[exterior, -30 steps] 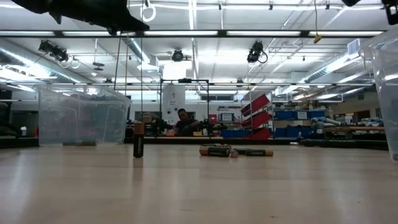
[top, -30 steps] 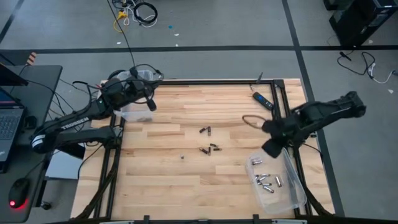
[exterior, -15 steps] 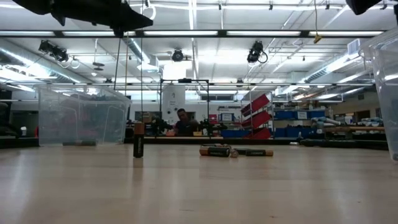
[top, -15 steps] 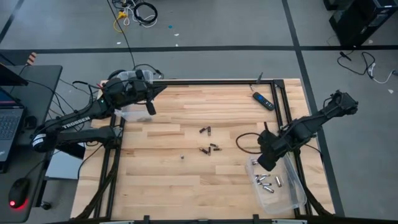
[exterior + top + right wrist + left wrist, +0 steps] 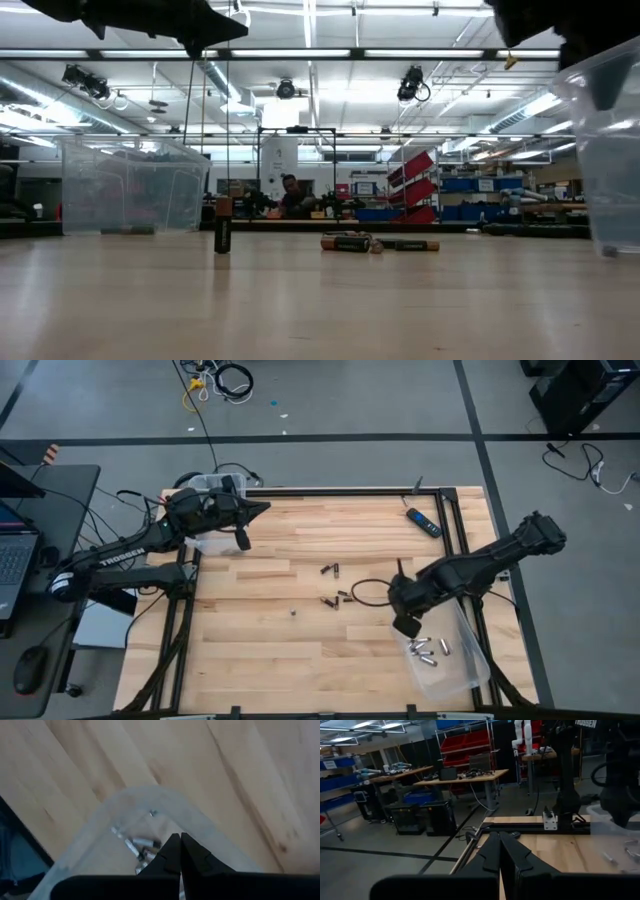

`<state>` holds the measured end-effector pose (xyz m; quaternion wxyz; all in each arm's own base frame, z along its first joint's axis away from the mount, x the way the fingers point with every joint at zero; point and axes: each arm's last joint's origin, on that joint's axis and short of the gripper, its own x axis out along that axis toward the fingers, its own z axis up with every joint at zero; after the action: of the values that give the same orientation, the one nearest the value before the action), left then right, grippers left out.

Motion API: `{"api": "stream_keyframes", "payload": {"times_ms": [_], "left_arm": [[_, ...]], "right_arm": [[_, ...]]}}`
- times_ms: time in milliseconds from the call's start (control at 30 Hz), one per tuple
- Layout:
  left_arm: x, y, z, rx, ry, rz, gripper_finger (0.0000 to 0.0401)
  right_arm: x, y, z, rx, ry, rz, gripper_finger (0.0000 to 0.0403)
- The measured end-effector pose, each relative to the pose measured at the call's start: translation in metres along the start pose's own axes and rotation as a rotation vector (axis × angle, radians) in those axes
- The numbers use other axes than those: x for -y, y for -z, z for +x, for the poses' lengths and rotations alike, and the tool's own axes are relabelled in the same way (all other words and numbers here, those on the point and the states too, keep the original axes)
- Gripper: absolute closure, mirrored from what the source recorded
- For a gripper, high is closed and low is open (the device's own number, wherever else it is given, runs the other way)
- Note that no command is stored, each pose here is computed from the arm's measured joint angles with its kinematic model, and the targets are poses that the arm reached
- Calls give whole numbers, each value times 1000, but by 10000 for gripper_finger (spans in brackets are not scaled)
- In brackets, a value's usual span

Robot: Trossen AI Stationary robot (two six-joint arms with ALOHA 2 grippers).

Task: Sort batteries
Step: Move the bottom transparent bin to the middle right of the table, then put the black and silver battery into the bottom transparent bin

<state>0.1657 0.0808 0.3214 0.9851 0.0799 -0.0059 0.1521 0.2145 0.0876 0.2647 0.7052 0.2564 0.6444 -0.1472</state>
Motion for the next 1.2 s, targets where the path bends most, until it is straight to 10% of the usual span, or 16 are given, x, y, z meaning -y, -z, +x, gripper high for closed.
{"api": "stream_keyframes", "payload": {"times_ms": [767,1200], "left_arm": [[-1,-2,0,15,-24,33,401],[0,-1,0,6,-21,51,401]], "right_arm": [[49,-113,-1,385,-133,-209,403],[112,-104,-59,615,-28,-32,403]]}}
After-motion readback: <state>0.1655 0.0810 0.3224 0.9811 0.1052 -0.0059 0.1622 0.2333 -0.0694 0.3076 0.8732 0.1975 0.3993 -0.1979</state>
